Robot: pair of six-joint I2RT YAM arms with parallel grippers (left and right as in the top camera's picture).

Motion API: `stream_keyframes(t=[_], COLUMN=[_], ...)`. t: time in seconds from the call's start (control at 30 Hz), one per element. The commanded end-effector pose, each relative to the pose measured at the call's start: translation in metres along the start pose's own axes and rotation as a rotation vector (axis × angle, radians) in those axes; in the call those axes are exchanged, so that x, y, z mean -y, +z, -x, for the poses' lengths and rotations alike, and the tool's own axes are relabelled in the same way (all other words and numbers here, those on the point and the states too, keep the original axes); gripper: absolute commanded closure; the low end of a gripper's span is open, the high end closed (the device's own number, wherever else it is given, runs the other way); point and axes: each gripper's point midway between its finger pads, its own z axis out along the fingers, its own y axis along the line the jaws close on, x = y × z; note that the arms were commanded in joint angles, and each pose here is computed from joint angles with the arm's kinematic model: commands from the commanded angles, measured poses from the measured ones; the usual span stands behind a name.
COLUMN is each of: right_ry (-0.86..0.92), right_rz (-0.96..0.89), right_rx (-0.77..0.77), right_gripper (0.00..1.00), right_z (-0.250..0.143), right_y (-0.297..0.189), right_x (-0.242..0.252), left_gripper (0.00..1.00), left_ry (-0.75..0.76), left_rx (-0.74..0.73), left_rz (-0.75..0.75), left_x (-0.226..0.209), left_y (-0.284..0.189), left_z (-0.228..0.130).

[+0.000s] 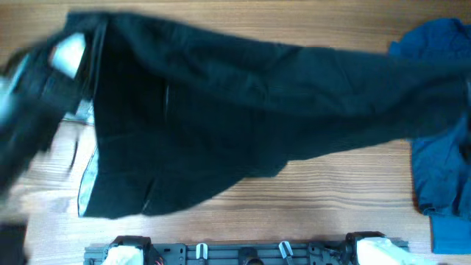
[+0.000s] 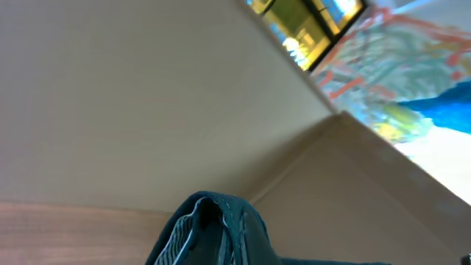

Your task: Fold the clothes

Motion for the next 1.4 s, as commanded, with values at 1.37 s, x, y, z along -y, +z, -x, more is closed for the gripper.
stream_keyframes(t=[1.37], right_ry=[0.167], right_rz=[-0.355], right_rx=[-1.212], right_gripper=[0.96], right_z=[-0.300], right_y=[0.278], right_x=[0.173], left_gripper=[0.96], left_ry=[-0.350], left_rx=[-0.869], left_rz=[0.900], left_x=[-0.378], left_y=[0.134], left_z=[-0.255])
